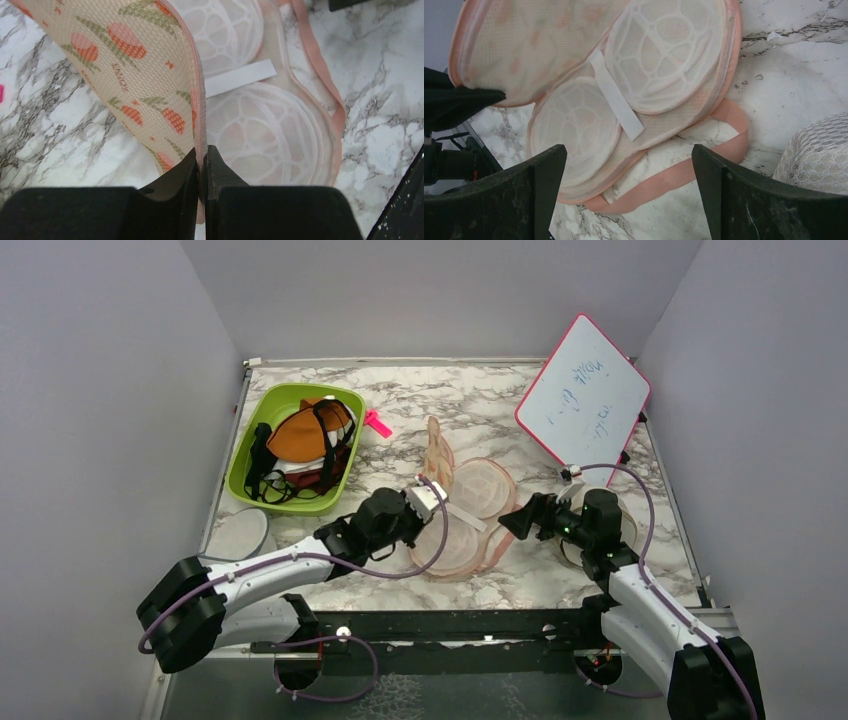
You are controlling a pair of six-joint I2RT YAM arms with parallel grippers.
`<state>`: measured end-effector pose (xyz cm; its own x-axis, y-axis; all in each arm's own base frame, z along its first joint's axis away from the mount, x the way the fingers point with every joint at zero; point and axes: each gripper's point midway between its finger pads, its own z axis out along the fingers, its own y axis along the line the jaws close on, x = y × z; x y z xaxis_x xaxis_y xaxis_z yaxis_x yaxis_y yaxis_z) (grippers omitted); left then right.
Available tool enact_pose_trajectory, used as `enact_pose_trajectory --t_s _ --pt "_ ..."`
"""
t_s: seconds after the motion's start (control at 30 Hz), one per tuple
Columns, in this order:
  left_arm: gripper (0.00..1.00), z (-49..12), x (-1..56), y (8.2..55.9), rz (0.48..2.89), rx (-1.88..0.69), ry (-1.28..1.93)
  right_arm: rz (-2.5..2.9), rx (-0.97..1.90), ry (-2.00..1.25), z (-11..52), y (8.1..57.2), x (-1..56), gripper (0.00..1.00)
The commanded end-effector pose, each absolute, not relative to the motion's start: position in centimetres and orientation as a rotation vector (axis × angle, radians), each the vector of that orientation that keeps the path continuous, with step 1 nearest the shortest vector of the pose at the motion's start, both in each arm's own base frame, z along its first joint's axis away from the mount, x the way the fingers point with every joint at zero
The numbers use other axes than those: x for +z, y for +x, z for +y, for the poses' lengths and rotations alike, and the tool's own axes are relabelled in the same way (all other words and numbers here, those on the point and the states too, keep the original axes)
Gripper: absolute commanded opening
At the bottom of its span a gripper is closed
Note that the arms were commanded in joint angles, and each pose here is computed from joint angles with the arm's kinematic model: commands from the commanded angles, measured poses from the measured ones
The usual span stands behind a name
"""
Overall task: Unzip the laundry bag and remove the bra
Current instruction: Close the laundry bag at the center of the board.
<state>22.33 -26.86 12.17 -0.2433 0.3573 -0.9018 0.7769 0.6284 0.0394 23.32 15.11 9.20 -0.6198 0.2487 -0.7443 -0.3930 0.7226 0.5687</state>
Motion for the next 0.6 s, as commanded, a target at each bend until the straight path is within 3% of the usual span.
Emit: enact_pose_trajectory --t_s 0.0,0.57 --pt "0.0 -28.2 11.5 20.6 1.76 -0.463 1.09 2.008 0.92 -0.129 15.2 23.4 9.8 0.94" --pt "0.0 -30.9 8.0 15.4 1.656 -0.548 1.365 2.017 0.894 -0.1 14.8 23.7 9.7 0.94"
